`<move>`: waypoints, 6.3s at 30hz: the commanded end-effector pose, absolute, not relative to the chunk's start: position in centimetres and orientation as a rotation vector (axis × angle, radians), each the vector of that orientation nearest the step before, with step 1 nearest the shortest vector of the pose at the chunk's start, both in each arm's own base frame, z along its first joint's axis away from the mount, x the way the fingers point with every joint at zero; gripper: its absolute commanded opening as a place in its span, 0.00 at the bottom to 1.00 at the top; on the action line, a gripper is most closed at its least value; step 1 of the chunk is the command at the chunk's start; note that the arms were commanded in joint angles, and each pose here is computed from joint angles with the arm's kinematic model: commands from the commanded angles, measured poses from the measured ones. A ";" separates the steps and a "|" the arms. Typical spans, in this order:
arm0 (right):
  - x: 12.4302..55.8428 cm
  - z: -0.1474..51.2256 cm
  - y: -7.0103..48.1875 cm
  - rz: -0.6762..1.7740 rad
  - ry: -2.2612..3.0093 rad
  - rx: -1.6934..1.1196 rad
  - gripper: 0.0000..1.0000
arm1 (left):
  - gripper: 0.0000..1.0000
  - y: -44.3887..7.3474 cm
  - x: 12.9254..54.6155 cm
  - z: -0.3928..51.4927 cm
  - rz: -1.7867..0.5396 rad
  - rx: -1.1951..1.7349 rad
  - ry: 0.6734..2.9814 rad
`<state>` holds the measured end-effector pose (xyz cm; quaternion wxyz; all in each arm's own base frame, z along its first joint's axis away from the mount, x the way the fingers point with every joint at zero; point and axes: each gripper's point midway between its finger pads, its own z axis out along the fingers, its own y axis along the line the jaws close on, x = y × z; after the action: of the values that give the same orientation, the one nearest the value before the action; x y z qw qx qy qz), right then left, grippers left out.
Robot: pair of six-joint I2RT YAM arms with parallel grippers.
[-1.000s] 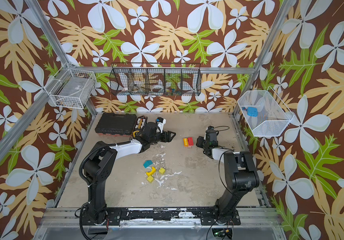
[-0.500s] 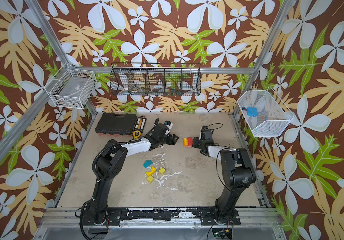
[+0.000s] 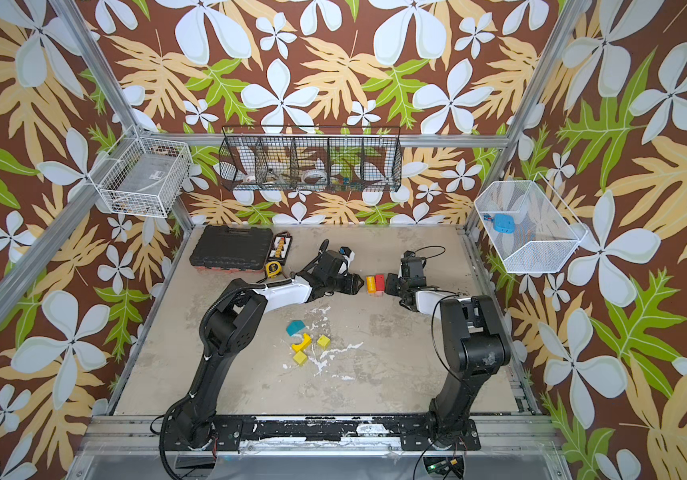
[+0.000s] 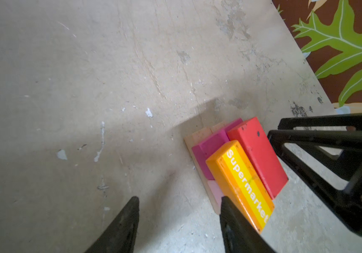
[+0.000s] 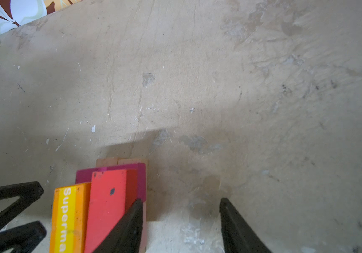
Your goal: Build the wood block tower
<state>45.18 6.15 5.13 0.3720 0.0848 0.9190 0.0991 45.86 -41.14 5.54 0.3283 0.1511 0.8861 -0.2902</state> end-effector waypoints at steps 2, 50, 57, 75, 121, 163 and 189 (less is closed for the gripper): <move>45.1 5.1 6.0 0.242 2.358 0.213 0.56 | 0.60 -41.6 46.1 5.9 -0.766 0.415 2.314; 47.8 5.4 5.3 0.300 2.339 0.237 0.56 | 0.59 -40.8 41.9 6.3 -0.792 0.437 2.283; 48.1 5.5 5.7 0.321 2.330 0.222 0.56 | 0.59 -41.5 41.5 6.2 -0.814 0.454 2.280; 48.3 5.4 6.3 0.316 2.342 0.188 0.56 | 0.58 -42.9 41.9 6.1 -0.864 0.469 2.288; 45.3 5.4 6.5 0.242 2.352 0.203 0.52 | 0.57 -43.4 42.1 6.0 -0.863 0.484 2.302; 45.6 5.3 6.4 0.234 2.349 0.212 0.52 | 0.52 -42.3 46.3 6.1 -0.692 0.356 2.282; 46.9 5.2 6.1 0.255 2.353 0.221 0.52 | 0.51 -42.3 45.9 5.8 -0.710 0.356 2.293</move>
<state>46.67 5.95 5.06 0.3718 0.0888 0.9193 0.0941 45.78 -42.31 5.06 0.3446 0.1431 0.8880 -0.2689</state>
